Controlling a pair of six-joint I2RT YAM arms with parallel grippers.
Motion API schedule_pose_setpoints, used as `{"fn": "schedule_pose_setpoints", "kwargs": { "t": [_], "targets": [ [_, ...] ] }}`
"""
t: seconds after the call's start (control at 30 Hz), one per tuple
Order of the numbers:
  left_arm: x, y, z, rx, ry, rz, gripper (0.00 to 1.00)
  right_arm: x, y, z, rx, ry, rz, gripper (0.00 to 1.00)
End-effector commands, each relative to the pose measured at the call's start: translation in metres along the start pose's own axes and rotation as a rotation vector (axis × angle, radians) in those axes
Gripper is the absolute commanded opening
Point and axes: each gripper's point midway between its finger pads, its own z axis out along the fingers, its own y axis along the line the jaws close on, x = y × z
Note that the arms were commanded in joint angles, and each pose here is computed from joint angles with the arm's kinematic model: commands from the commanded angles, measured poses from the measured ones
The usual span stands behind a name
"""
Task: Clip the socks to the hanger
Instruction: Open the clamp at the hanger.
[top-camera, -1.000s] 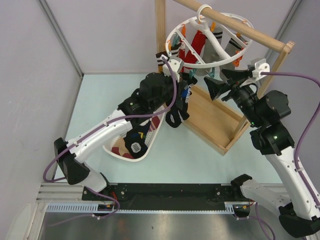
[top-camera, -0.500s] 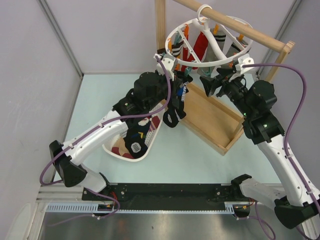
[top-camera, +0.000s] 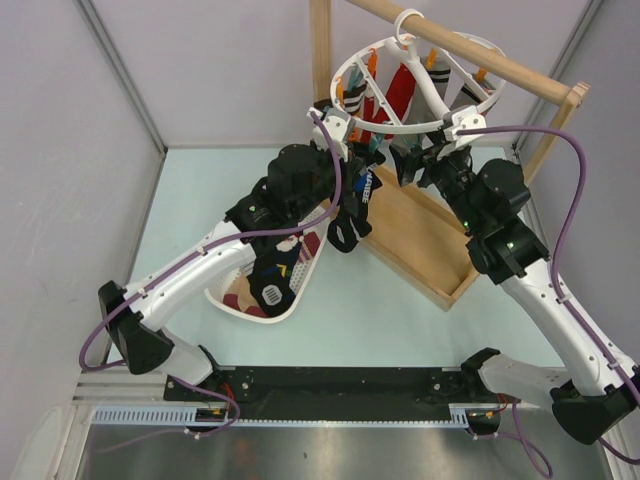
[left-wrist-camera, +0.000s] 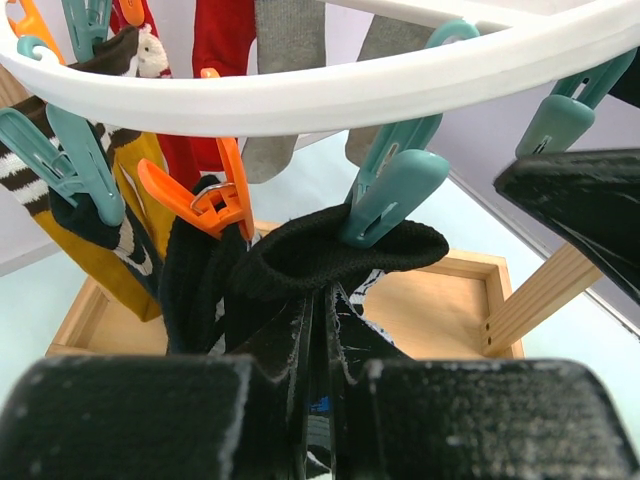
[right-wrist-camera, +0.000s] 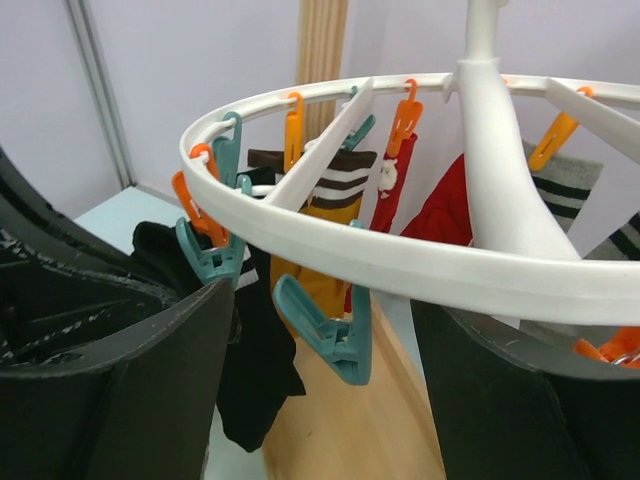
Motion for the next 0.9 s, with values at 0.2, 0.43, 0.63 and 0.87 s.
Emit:
{"fn": "schedule_pose_setpoints", "kwargs": {
  "t": [0.2, 0.43, 0.63, 0.87],
  "targets": [
    [-0.0225, 0.0027, -0.0095, -0.002, -0.064, -0.040, 0.10, -0.0372, -0.0138, 0.0042, 0.120, -0.121, -0.023, 0.70],
    [-0.0218, 0.0026, -0.0092, -0.002, -0.061, -0.041, 0.10, -0.0332, -0.0132, 0.0062, 0.137, -0.107, -0.032, 0.59],
    [-0.0201, 0.0052, -0.0093, -0.012, -0.058, -0.035, 0.10, -0.0306, -0.0134, 0.0058, 0.146, -0.098, -0.008, 0.38],
    [-0.0215, 0.0069, -0.0105, -0.015, -0.071, -0.030, 0.13, -0.0291, -0.0128, 0.0039, 0.159, -0.095, 0.092, 0.22]
  ]
}}
